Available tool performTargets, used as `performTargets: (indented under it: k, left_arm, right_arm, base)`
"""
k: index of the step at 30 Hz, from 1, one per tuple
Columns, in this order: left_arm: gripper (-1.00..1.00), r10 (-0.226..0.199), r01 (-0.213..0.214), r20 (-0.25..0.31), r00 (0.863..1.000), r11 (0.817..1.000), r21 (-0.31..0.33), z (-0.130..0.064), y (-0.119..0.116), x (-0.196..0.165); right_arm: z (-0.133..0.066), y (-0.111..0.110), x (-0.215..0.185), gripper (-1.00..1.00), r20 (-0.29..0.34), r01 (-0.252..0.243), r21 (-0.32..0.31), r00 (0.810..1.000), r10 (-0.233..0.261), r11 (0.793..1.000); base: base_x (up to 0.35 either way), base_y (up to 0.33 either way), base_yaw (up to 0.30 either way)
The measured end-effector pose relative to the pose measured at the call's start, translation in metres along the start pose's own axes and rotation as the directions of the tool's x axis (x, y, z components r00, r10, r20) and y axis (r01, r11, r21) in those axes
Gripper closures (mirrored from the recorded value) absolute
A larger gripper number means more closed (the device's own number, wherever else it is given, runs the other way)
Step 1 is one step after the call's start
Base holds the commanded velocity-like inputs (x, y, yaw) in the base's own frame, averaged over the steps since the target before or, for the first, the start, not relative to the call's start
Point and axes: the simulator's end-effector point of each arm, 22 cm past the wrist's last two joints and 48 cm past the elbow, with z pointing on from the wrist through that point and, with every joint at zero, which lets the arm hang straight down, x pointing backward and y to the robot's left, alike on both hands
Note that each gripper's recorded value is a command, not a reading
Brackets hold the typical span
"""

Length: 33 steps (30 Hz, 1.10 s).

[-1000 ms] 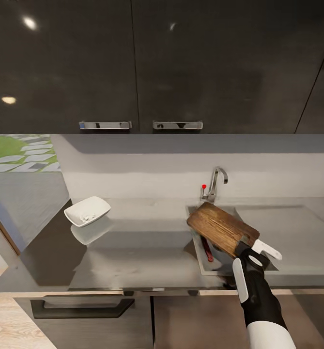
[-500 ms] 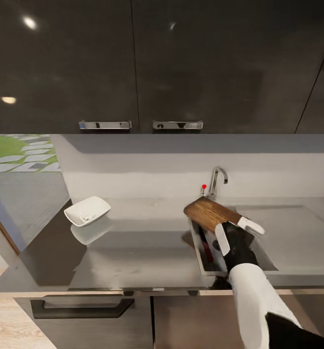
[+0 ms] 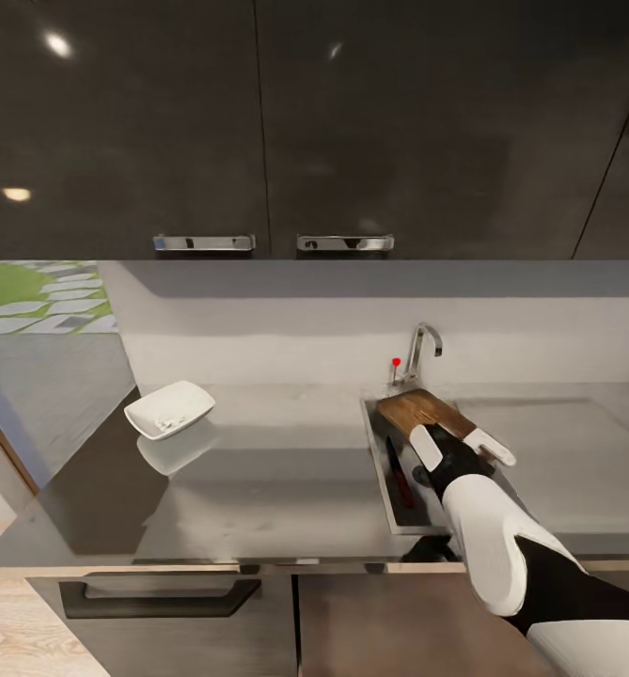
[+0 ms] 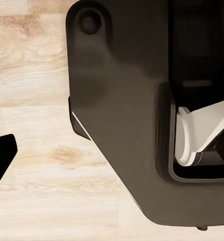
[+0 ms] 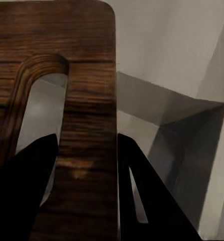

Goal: In the kitchen, take the Vidalia onion out of the sink, dice it on the chopping board with the paring knife, put the diced onion into the bowl on the countertop, then place both the paring knife and the chopping board into the sink.

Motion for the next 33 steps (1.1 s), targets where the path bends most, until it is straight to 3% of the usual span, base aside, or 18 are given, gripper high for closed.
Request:
performTargets:
  k: [16, 22, 28, 33]
  left_arm:
    - [-1.00, -0.001, 0.001, 0.001, 1.000, 1.000, 0.000, 0.000, 0.000, -0.001]
    - [-1.00, -0.001, 0.001, -0.001, 1.000, 1.000, 0.000, 0.000, 0.000, 0.000]
    - [-1.00, -0.002, 0.002, -0.001, 1.000, 1.000, 0.001, 0.000, -0.001, 0.000]
    - [-1.00, -0.002, 0.002, -0.001, 1.000, 1.000, 0.001, 0.000, -0.001, 0.000]
  right_arm:
    - [0.009, -0.018, 0.019, 1.00, -0.021, -0.049, 0.058, 0.999, 0.050, 0.997]
    - [0.027, -0.047, 0.026, 1.00, -0.070, -0.162, 0.142, 0.982, 0.174, 0.976]
    - [0.037, -0.071, 0.021, 1.00, -0.040, -0.219, 0.210, 0.972, 0.233, 0.953]
    - [0.038, -0.080, 0.037, 1.00, -0.035, -0.225, 0.238, 0.970, 0.240, 0.945]
  base:
    - [0.206, 0.170, 0.000]
    - [0.020, 0.016, 0.000]
    - [0.001, 0.001, 0.000]
    - [0.000, 0.000, 0.000]
